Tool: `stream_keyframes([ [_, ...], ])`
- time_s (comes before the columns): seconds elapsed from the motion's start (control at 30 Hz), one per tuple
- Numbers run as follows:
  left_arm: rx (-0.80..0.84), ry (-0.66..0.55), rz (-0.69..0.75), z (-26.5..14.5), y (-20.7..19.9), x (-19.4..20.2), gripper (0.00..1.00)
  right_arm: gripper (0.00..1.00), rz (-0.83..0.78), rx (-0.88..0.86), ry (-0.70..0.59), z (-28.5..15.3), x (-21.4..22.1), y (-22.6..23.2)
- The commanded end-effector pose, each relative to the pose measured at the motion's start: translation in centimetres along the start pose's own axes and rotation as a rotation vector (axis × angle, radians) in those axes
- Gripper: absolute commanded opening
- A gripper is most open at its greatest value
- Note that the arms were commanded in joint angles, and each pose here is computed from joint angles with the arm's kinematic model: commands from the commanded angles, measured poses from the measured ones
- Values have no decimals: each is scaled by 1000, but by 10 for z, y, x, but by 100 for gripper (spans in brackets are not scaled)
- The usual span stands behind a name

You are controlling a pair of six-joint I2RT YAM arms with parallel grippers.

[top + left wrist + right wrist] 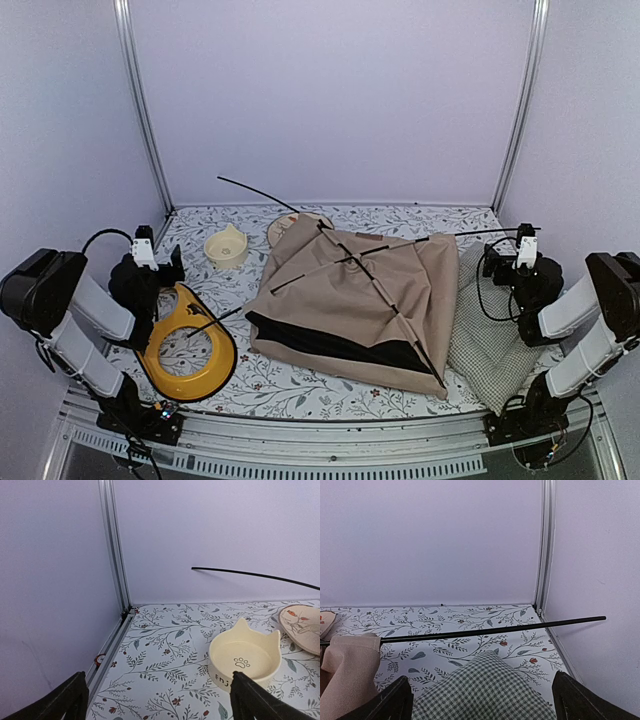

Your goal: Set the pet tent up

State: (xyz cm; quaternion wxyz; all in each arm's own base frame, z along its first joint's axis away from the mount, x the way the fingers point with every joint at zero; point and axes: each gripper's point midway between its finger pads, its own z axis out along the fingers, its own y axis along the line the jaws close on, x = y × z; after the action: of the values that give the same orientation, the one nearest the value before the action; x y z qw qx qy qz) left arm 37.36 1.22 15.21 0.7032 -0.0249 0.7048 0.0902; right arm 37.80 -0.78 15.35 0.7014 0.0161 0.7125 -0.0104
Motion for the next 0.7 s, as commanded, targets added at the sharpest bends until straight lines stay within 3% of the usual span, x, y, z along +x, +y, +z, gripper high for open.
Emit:
stream_keyframes([
  [0.0,-2,-27,-6,1,2,-9,99,99,3,10,-23,1,-5,-2],
  [0.2,1,-27,73,-1,-19,-37,99,99,-37,-54,9,4,-23,14],
  [0.27,11,56,30,8,-35,-54,99,99,-27,-53,58,11,-41,20],
  [0.33,72,218,-30,10,-55,-50,99,99,73,-111,73,15,-77,36],
  [0.37,116,242,-62,7,-69,-59,99,99,125,-122,101,13,-86,45],
  [0.43,211,272,-87,-9,-99,-77,99,99,182,-182,141,3,-102,75],
  [0.6,515,294,-126,-69,-168,-118,99,99,132,-358,187,-42,-130,164],
  [0.67,566,341,-145,-88,-178,-123,99,99,128,-393,306,-57,-120,183],
])
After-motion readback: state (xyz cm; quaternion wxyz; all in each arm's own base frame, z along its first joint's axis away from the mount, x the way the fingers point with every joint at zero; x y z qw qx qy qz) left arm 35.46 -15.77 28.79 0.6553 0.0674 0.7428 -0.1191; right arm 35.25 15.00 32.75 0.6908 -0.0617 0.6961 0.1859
